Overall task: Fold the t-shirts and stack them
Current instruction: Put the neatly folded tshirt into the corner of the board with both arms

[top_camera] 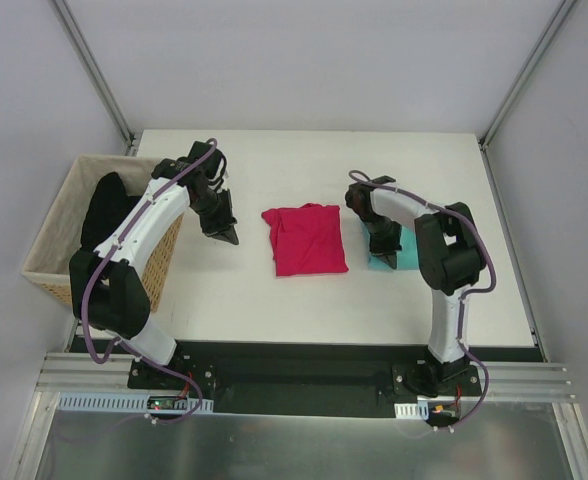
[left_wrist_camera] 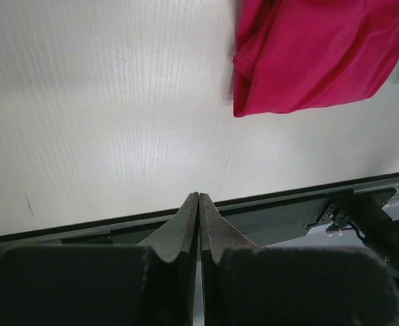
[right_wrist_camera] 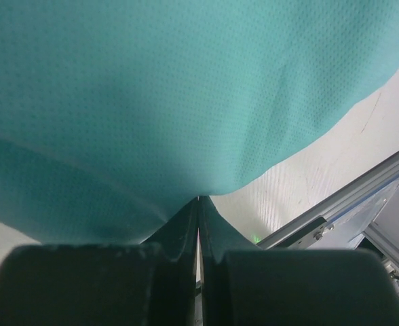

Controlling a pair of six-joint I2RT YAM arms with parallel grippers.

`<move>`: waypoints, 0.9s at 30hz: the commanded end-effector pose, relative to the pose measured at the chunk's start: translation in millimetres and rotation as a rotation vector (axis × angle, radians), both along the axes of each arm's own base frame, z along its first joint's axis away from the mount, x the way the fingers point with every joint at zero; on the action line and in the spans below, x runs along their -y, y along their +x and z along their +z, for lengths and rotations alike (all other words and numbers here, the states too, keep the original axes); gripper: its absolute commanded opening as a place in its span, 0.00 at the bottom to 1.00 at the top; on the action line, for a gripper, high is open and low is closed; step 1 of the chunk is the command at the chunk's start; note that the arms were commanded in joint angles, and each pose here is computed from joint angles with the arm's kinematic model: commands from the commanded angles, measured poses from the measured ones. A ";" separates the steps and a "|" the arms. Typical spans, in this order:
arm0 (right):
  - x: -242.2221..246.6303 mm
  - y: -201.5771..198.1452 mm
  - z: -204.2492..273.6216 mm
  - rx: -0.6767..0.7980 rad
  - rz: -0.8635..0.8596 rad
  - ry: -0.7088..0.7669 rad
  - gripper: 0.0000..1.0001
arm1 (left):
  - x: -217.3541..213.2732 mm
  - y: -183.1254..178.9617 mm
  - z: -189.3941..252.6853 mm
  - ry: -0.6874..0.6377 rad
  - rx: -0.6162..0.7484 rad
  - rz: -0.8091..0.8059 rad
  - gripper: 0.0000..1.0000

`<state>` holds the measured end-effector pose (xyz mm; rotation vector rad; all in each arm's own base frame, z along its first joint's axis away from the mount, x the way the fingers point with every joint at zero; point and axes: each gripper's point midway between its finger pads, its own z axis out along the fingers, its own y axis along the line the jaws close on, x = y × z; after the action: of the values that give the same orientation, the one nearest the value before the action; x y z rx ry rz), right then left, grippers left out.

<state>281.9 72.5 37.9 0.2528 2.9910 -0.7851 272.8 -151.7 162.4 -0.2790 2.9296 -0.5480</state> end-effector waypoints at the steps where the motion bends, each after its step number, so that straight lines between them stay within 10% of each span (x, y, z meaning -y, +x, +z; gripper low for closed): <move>1: -9.1 -0.6 7.6 -0.013 -0.006 0.012 0.01 | -4.4 -4.6 7.7 -0.001 0.022 0.004 0.00; 27: -9.7 19.9 102.0 0.270 0.102 -0.029 0.15 | 1.7 13.0 10.7 -0.009 0.039 -0.026 0.00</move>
<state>282.3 99.0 93.8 0.1735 2.8566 -0.6685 274.5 -151.7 162.5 -0.2619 2.9285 -0.5461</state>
